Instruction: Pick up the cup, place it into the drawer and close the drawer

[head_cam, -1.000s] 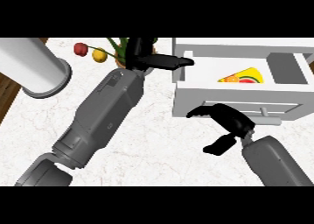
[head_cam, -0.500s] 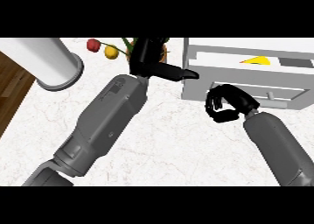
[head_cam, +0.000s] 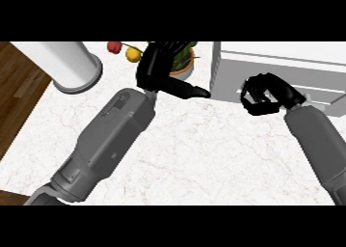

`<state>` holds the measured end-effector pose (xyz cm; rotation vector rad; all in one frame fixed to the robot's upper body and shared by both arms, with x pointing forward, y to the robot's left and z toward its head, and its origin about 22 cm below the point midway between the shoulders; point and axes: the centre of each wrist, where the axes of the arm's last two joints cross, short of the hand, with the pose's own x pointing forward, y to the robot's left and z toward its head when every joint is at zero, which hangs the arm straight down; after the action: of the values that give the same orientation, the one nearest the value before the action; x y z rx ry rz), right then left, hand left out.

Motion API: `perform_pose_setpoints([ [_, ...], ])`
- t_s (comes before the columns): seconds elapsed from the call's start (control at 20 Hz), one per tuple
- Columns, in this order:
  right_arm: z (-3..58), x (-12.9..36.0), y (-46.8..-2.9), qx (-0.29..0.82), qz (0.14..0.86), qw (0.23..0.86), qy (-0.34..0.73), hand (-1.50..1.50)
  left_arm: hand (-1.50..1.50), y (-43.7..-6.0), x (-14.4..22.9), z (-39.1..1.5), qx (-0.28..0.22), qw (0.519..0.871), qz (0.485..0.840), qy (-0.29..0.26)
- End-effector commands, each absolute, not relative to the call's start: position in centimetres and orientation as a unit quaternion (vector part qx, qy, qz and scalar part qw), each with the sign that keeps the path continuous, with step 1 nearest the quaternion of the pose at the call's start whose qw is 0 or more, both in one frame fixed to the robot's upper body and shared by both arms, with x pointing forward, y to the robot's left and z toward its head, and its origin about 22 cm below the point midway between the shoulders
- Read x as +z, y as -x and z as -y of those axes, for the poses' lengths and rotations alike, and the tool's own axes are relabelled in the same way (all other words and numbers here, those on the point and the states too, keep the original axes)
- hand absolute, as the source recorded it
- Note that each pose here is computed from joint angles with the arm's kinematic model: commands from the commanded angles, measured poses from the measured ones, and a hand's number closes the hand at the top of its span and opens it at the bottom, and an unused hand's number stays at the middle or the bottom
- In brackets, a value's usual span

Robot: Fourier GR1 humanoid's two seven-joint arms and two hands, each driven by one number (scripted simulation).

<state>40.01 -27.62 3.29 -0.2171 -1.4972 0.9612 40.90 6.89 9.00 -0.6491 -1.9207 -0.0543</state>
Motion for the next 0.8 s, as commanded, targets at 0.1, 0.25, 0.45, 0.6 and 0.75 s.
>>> perform_pose_setpoints([
  [0.1, 30.6, 10.0, -42.9, 0.356, 0.689, 0.61, 0.166, 1.5, -1.5, -41.6, 7.0, -13.1, 0.008, 0.561, 0.805, 0.195],
  [0.25, 31.6, 11.0, -42.8, 0.345, 0.694, 0.61, 0.166, 1.5, -1.5, -41.6, 7.0, -14.0, 0.001, 0.562, 0.803, 0.197],
  [0.45, 32.3, 12.6, -42.9, 0.349, 0.698, 0.605, 0.158, 1.5, -1.5, -41.6, 7.3, -14.1, 0.001, 0.559, 0.803, 0.208],
  [0.6, 32.5, 12.7, -42.7, 0.34, 0.703, 0.607, 0.146, 1.5, -1.5, -41.2, 6.2, -14.7, 0.003, 0.566, 0.798, 0.208],
  [0.75, 33.4, 12.9, -42.3, 0.332, 0.705, 0.612, 0.138, 1.5, -1.5, -41.0, 6.2, -14.7, 0.003, 0.56, 0.801, 0.213],
])
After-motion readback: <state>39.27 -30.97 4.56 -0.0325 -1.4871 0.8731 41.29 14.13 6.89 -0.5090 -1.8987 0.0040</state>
